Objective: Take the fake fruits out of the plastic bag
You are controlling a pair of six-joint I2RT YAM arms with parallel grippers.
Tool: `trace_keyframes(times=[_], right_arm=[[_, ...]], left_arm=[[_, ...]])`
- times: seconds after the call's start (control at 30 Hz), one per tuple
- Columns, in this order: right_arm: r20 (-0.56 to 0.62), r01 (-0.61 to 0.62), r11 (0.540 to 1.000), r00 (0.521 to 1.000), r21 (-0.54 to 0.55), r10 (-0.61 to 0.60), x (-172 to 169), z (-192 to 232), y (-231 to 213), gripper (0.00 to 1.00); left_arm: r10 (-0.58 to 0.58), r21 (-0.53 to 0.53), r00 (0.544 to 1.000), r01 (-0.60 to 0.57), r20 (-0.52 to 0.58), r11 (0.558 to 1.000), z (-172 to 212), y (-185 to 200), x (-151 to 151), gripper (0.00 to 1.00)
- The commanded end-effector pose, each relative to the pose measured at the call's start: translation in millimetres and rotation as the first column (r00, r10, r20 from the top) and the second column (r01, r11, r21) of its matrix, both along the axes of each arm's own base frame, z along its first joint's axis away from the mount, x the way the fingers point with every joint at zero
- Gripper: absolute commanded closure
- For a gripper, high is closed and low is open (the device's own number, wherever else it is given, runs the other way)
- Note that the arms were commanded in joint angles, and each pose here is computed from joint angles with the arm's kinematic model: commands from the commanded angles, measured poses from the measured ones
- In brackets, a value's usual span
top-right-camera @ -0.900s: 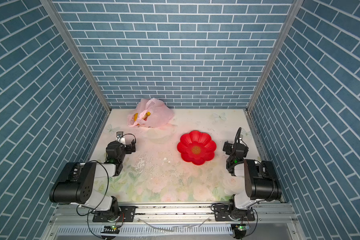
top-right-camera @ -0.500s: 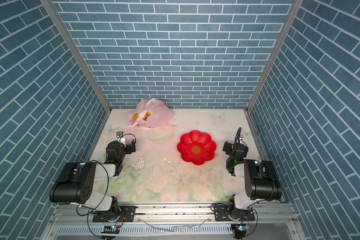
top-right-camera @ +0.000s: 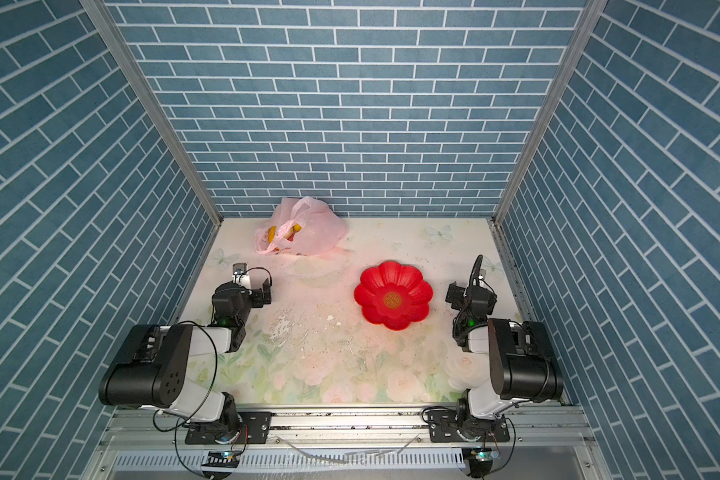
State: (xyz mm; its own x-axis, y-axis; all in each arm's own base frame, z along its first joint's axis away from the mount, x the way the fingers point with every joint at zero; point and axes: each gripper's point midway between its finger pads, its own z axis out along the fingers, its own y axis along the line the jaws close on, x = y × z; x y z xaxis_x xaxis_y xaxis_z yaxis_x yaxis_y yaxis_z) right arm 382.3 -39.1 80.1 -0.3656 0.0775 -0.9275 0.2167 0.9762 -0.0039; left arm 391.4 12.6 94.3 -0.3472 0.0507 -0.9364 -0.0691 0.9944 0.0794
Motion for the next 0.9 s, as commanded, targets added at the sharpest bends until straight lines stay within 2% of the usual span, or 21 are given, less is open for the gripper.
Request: trace_keyframes(times=[0.0,0.87], right_arm=[[0.020,-0.019,0.999,1.000,-0.039,0.020,8.3,10.1,0.3,0.01],[0.020,-0.021,0.999,1.000,-0.035,0.022,8.0,9.6,0.8,0.01]], left_arm=[[-0.013,0.008,1.000,0.013,-0.008,1.000,-0.4,-2.3,2.8,0.01],[-0.013,0.007,1.000,0.013,-0.009,1.000,-0.8,-2.3,2.9,0.01]])
